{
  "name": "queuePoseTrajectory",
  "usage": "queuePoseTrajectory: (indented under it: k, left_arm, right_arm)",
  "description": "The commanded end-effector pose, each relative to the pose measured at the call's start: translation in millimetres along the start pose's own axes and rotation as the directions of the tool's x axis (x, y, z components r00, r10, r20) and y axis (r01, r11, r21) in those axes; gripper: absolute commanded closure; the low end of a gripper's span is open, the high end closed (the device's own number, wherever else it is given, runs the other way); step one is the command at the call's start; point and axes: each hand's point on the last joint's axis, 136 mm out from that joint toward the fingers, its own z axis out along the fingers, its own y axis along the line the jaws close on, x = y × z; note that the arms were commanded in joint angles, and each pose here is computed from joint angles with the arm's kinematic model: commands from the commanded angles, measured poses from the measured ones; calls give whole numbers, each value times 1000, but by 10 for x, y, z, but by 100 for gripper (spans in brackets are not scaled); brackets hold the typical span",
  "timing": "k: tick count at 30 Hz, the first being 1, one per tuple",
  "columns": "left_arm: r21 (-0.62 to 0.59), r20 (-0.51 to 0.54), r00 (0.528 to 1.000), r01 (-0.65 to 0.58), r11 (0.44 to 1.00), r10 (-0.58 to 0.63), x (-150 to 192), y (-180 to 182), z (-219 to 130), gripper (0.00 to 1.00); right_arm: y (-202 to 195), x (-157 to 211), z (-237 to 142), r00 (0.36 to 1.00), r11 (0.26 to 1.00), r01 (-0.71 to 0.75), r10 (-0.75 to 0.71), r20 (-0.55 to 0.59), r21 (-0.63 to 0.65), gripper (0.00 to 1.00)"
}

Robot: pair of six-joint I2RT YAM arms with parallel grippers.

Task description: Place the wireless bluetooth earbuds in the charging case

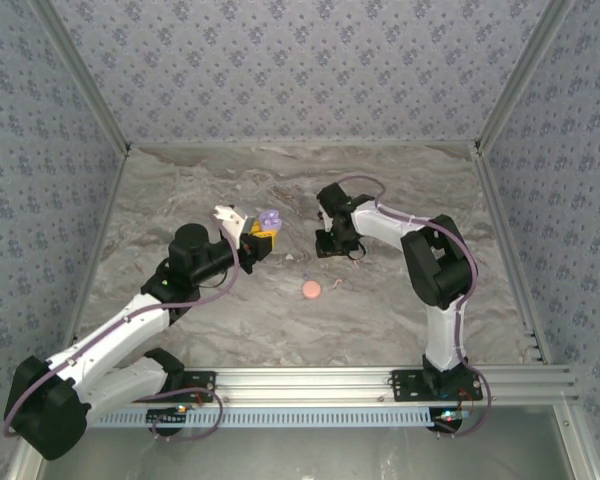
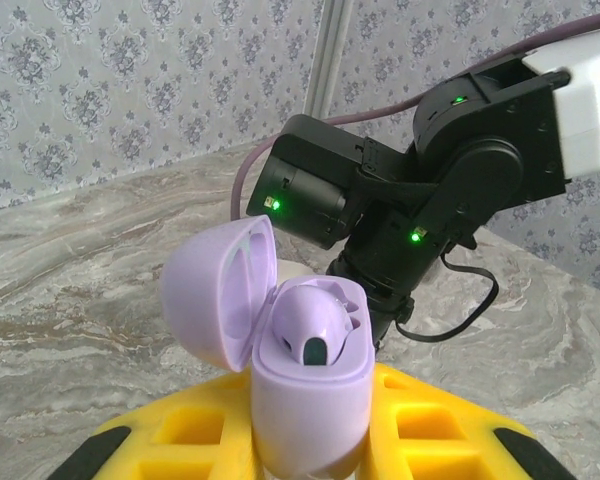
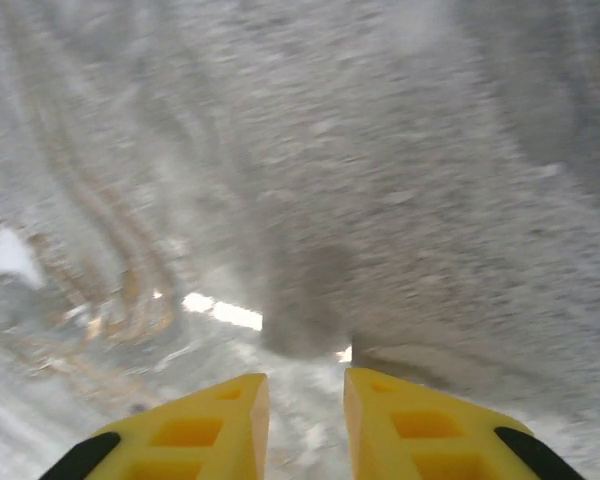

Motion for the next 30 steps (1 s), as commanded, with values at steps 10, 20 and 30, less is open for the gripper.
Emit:
queuePoseTrajectory:
  k: [10, 20, 30]
  left_arm:
    - [12, 46, 999, -20, 1000, 20, -140, -22, -13, 77]
    - [15, 43, 999, -19, 1000, 18, -127, -28, -12, 77]
    - [16, 41, 999, -17, 1000, 17, -119, -31, -11, 77]
  right_arm:
    - [567, 224, -99, 983, 982, 170, -176, -60, -86, 61]
    - [545, 312, -1, 976, 981, 192, -191, -101, 1, 61]
    - [573, 389, 85, 970, 976, 212, -205, -131, 48, 60]
